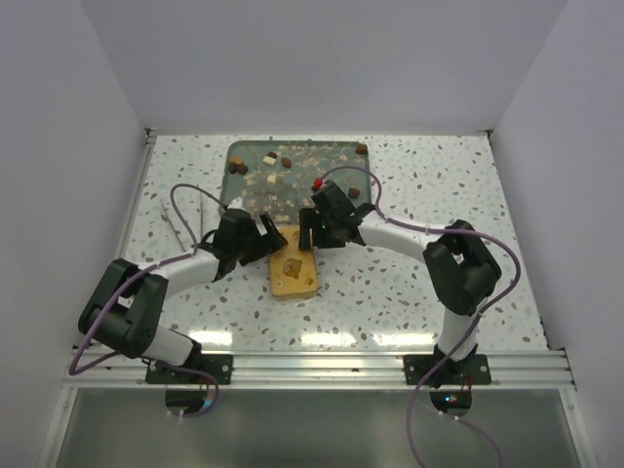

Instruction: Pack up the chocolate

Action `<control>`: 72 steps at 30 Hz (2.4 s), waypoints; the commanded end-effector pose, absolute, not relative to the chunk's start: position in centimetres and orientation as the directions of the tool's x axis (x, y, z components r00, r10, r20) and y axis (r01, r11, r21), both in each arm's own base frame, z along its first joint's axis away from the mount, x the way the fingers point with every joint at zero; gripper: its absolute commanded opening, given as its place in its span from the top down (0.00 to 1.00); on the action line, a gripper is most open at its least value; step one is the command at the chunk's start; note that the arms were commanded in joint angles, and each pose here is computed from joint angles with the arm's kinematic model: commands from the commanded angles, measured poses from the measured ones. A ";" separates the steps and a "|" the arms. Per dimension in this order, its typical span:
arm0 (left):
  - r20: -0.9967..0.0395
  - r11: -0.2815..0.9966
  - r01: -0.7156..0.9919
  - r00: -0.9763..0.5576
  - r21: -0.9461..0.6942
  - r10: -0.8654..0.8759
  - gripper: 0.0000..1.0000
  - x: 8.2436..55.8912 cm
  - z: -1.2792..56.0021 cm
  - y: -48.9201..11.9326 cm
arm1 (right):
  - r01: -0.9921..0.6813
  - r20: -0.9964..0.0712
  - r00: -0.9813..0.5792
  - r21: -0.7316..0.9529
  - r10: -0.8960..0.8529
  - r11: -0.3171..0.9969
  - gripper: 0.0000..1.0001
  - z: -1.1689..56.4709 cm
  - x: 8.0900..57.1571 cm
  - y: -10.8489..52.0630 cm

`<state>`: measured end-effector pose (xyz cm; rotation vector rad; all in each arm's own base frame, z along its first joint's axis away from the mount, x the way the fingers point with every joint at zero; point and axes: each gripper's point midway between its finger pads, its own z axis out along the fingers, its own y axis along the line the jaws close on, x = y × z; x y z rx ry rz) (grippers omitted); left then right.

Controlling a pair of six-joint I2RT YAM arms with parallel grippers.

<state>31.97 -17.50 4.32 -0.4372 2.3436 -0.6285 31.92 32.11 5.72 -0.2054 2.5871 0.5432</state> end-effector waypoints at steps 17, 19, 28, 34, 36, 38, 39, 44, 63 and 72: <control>-0.566 0.821 0.091 -0.766 -0.564 -0.304 0.08 31.3 5.2 -23.1 | -0.178 -0.408 -0.912 0.316 -0.036 0.932 0.31 4.6 28.4 29.0; -0.572 0.820 0.102 -0.764 -0.564 -0.298 0.08 31.3 5.4 -23.3 | -0.178 -0.404 -0.914 0.316 -0.038 0.932 0.31 4.6 28.3 29.0; -0.662 0.872 0.082 -0.686 -0.483 -0.302 0.00 32.4 9.5 -20.0 | -0.278 -0.545 -0.836 0.322 -0.063 0.905 0.29 11.4 29.9 29.4; -0.760 0.929 0.015 -0.580 -0.369 -0.293 0.00 32.7 14.4 -13.9 | -0.269 -0.641 -0.767 0.330 0.005 0.905 0.21 17.8 31.6 26.6; -0.775 0.946 -0.018 -0.568 -0.325 -0.277 0.00 32.6 15.4 -11.6 | -0.219 -0.636 -0.770 0.328 0.044 0.919 0.20 17.6 32.3 24.1; -0.793 0.950 -0.051 -0.538 -0.307 -0.285 0.00 32.6 16.9 -9.6 | -0.165 -0.639 -0.765 0.316 0.081 0.934 0.19 17.4 33.0 20.8; -0.797 0.956 -0.063 -0.539 -0.285 -0.273 0.00 32.3 17.6 -8.7 | -0.155 -0.643 -0.762 0.303 0.081 0.940 0.19 17.2 33.1 19.5; -0.864 0.963 -0.153 -0.427 -0.223 -0.268 0.00 31.5 23.7 -3.7 | -0.034 -0.685 -0.715 0.232 0.138 0.972 0.14 18.2 33.1 11.4; -0.873 0.967 -0.171 -0.421 -0.189 -0.245 0.00 29.8 28.7 -1.1 | 0.112 -0.758 -0.615 0.185 0.214 0.976 0.06 22.4 31.4 2.5; -0.880 0.968 -0.183 -0.414 -0.172 -0.234 0.00 29.7 29.0 -0.7 | 0.113 -0.756 -0.616 0.194 0.222 0.974 0.05 22.4 31.7 2.6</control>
